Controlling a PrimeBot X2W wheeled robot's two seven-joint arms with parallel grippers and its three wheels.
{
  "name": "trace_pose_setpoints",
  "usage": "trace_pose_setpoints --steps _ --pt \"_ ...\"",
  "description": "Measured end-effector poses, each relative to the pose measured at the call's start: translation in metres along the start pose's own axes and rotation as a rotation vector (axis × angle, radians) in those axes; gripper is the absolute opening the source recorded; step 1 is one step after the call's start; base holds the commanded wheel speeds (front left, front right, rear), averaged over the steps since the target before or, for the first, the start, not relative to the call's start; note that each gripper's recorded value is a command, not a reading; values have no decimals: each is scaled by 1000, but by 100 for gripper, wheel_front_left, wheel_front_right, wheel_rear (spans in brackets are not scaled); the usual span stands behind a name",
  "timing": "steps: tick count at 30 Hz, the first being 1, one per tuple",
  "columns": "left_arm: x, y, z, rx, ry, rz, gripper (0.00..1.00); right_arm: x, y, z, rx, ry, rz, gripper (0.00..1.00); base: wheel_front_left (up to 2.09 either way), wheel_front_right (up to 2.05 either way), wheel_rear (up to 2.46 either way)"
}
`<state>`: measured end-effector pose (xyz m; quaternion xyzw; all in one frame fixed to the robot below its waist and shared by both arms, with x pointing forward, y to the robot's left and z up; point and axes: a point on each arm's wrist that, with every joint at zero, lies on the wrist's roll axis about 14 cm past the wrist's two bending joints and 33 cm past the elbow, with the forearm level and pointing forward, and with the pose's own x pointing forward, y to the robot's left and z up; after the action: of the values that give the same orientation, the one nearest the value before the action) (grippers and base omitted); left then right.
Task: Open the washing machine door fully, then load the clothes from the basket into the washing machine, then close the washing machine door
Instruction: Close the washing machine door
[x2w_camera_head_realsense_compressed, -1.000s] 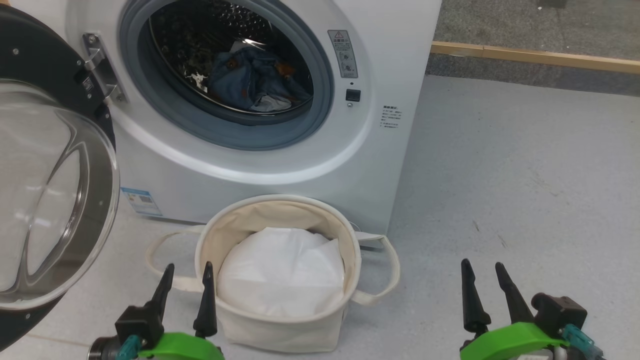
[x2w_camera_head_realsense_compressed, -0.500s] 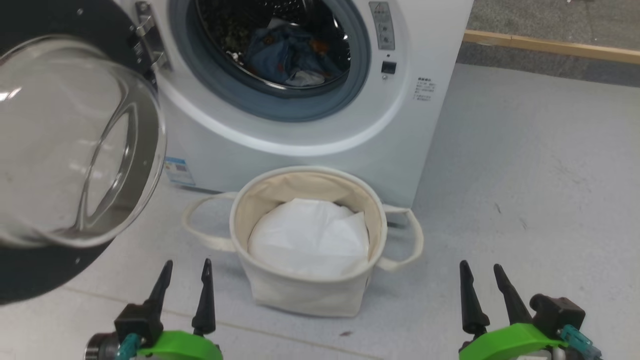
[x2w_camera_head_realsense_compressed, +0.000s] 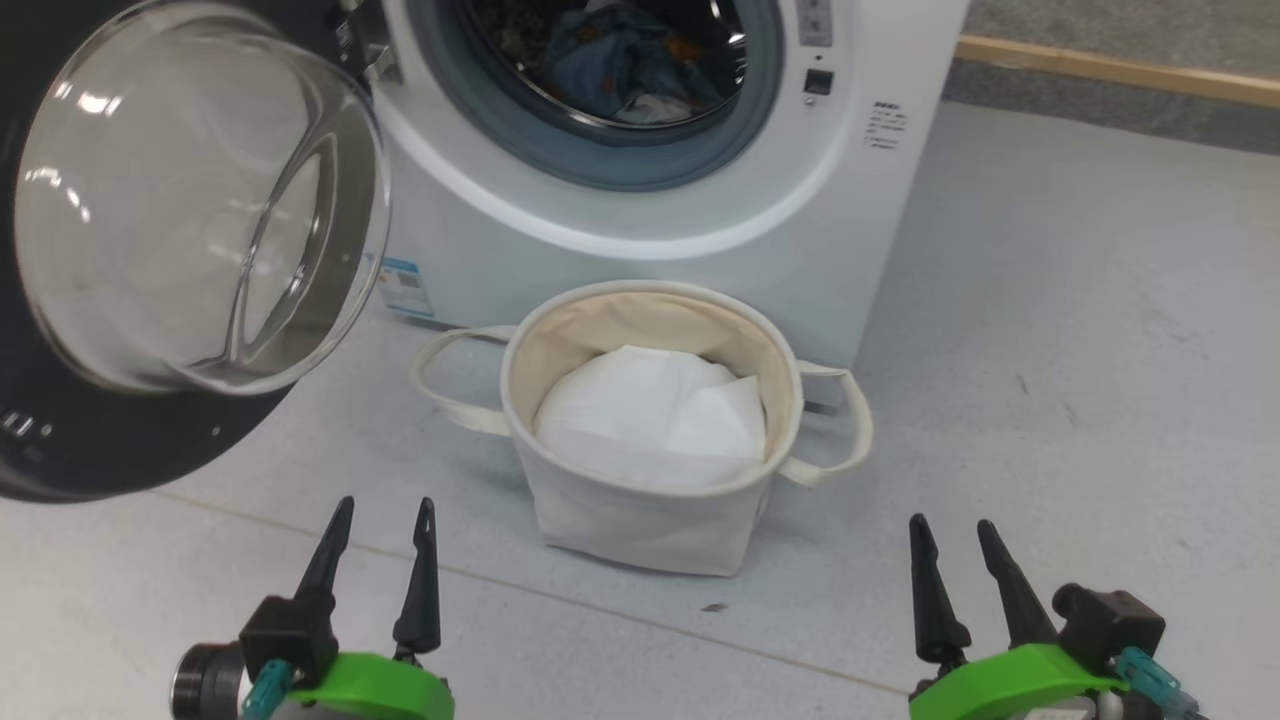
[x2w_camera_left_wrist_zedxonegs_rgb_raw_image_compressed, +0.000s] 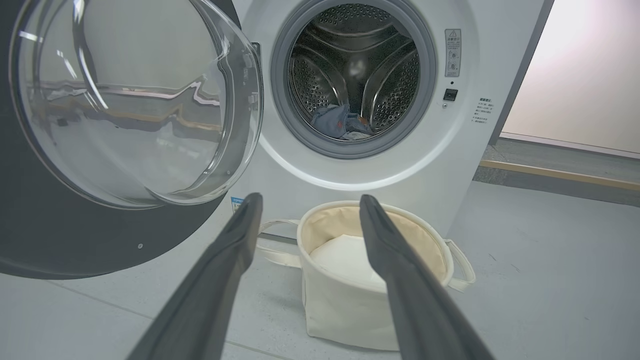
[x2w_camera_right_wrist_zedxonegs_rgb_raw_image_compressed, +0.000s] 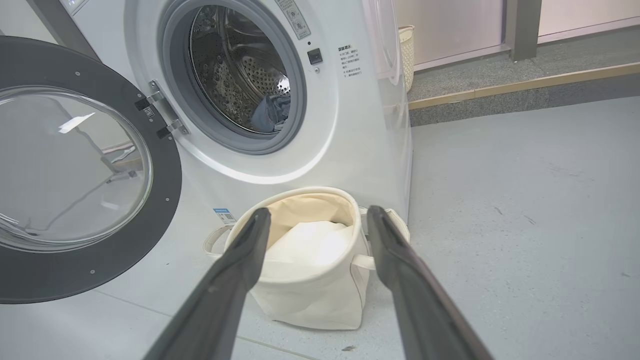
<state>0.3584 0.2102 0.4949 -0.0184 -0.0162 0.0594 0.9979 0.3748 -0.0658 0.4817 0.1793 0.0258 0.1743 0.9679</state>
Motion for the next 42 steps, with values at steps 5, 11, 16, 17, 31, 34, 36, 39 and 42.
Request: trace_pose_setpoints --steps 5,11,16,17,31,34,36,39,42 --pt "-7 15 5 5 -14 48 100 12 20 2 11 -8 66 100 -5 5 0" --pt "-22 44 15 15 -42 141 100 27 58 -4 23 10 186 100 0 0 0" --pt "-42 74 21 13 -58 246 100 37 91 -15 19 40 292 100 0 0 0" --pt "-48 80 21 14 -58 265 100 38 97 -17 19 45 313 100 0 0 0" --pt "-91 127 28 -3 -78 449 100 46 163 -39 25 109 517 100 0 0 0" --pt "-92 130 30 -2 -85 457 100 46 163 -39 24 111 516 100 0 0 0" --pt "-93 131 31 -5 -90 461 100 46 163 -40 22 111 515 100 0 0 0" --pt "-93 130 32 -46 -103 443 0 46 162 -38 23 107 512 100 0 0 0" --pt "-91 128 38 -125 -142 408 0 46 161 -36 25 103 506 100 0 0 0"
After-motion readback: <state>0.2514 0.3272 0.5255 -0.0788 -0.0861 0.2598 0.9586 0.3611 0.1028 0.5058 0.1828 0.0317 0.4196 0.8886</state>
